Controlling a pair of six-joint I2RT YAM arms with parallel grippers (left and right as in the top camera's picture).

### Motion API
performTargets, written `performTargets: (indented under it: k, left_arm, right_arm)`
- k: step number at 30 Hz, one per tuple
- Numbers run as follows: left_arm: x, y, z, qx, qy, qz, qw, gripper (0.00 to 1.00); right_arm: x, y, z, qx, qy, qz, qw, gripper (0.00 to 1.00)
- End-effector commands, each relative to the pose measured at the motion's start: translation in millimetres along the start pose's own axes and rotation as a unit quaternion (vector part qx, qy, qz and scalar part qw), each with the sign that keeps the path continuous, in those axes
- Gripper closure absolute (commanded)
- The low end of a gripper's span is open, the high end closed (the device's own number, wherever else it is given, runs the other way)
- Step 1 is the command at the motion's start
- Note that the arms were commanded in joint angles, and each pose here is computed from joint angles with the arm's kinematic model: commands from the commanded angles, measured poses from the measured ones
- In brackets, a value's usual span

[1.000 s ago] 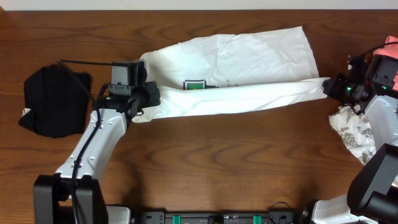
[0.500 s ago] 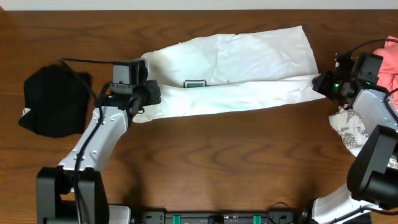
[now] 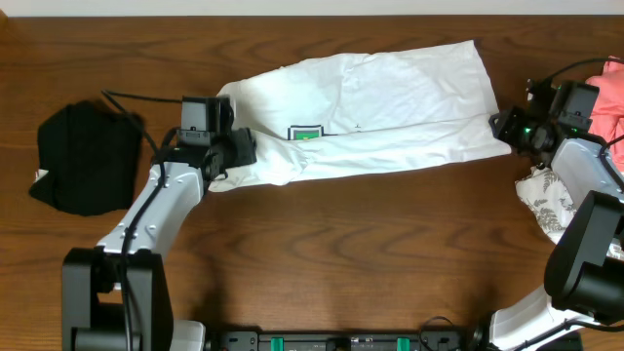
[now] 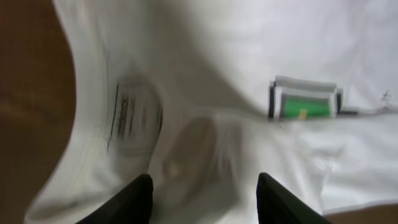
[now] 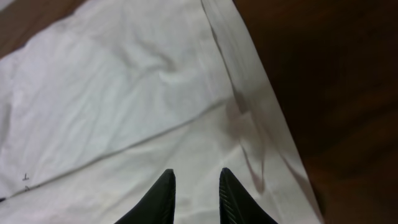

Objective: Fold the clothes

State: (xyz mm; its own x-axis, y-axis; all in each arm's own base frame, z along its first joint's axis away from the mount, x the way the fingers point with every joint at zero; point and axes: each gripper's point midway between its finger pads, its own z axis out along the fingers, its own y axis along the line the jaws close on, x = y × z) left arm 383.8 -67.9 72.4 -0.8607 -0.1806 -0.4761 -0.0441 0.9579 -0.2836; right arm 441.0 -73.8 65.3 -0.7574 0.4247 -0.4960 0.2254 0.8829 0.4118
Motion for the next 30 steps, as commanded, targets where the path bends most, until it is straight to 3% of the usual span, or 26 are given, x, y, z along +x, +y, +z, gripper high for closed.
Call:
performTargets:
  k: [1, 8, 15, 21, 30]
  left_arm:
    - [9, 4, -12, -0.012, 0.018, 0.0, 1.0, 0.46]
    - [37, 12, -5, -0.025, 0.066, -0.007, 0.997, 0.46]
    - [22, 11, 10, -0.015, 0.029, -0.001, 0.999, 0.46]
    - [22, 15, 35, -0.015, 0.03, -0.002, 0.999, 0.47]
    - [50, 28, 58, -0.029, 0.082, -0.011, 0.996, 0.46]
  right_arm:
    - [-1, -7, -1, 0.025, 0.006, 0.004, 1.0, 0.78]
    - [13, -26, -1, 0.078, 0.031, -0.011, 0.996, 0.85]
    - [11, -16, 5, 0.07, 0.024, -0.024, 0.997, 0.92]
    - [11, -3, 23, 0.057, 0.019, -0.045, 0.997, 0.92]
    - [58, -18, 64, 0.065, 0.092, -0.034, 0.993, 0.92]
